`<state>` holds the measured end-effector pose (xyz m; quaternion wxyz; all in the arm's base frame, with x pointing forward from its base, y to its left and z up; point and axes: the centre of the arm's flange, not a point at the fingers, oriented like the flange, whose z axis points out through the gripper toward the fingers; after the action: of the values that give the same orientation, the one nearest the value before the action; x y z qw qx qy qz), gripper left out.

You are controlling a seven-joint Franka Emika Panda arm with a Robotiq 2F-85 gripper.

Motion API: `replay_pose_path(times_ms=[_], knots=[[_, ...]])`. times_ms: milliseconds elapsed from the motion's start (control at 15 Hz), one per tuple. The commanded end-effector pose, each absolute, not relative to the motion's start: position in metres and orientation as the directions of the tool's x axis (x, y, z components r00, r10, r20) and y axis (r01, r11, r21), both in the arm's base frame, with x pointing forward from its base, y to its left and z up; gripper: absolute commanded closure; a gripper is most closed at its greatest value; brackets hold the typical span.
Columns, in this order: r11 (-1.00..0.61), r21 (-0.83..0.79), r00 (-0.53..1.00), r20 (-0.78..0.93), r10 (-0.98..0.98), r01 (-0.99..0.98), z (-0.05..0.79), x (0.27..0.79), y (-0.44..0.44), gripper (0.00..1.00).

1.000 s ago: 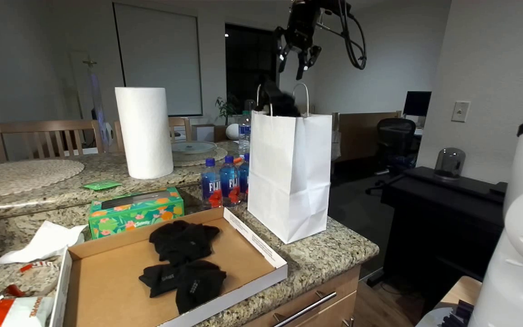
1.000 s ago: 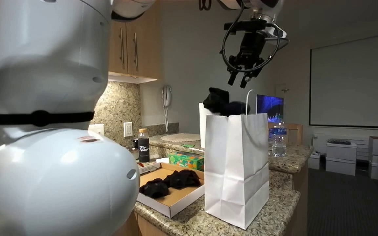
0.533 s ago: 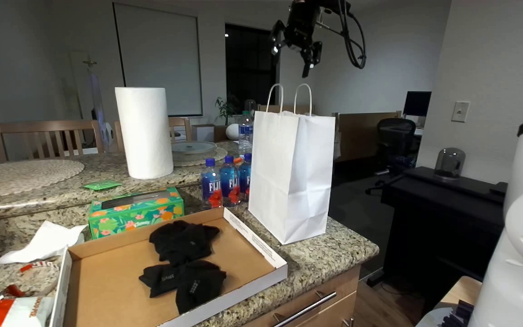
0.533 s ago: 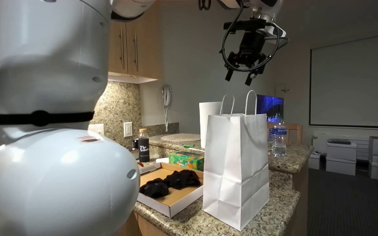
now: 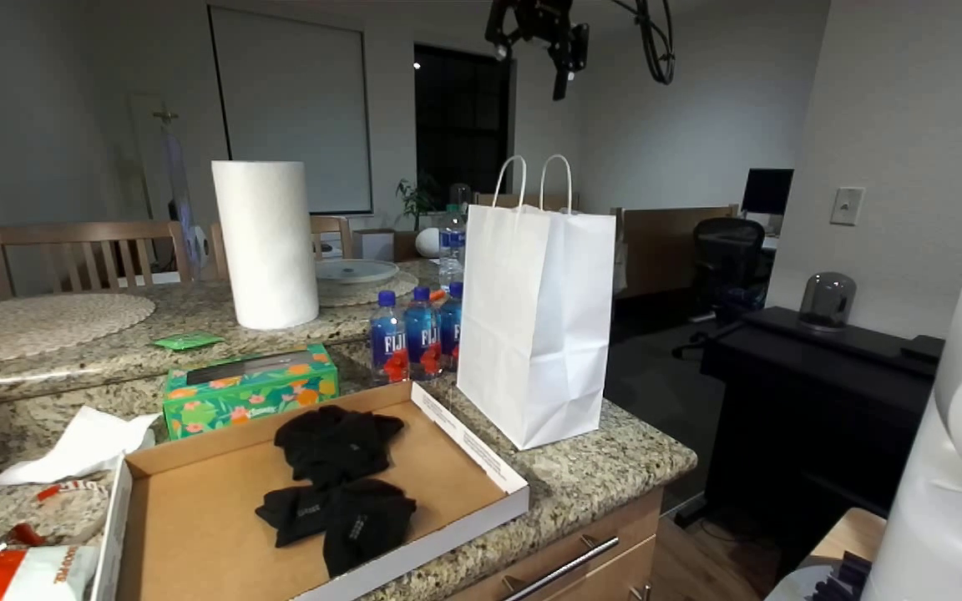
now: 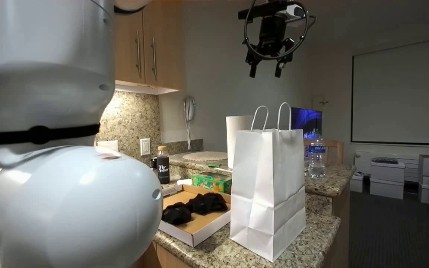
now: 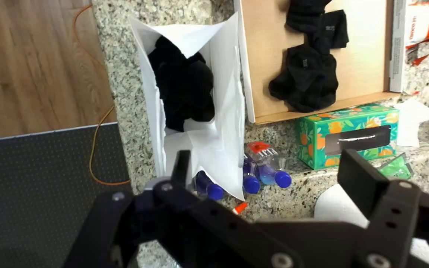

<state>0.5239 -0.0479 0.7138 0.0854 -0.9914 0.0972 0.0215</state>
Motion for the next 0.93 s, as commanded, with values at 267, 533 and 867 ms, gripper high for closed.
replay_pose_path(times_ms=[267,533,867], knots=[[-0.979,-0.134,0.948,0.26,-0.183,-0.152,0.722,0.476,0.078,0.0],[-0.97,-0.188,0.94,0.273,-0.204,-0.155,0.687,0.445,0.154,0.0],[-0.977,-0.155,0.95,0.256,-0.181,-0.144,0.672,0.453,0.19,0.0]])
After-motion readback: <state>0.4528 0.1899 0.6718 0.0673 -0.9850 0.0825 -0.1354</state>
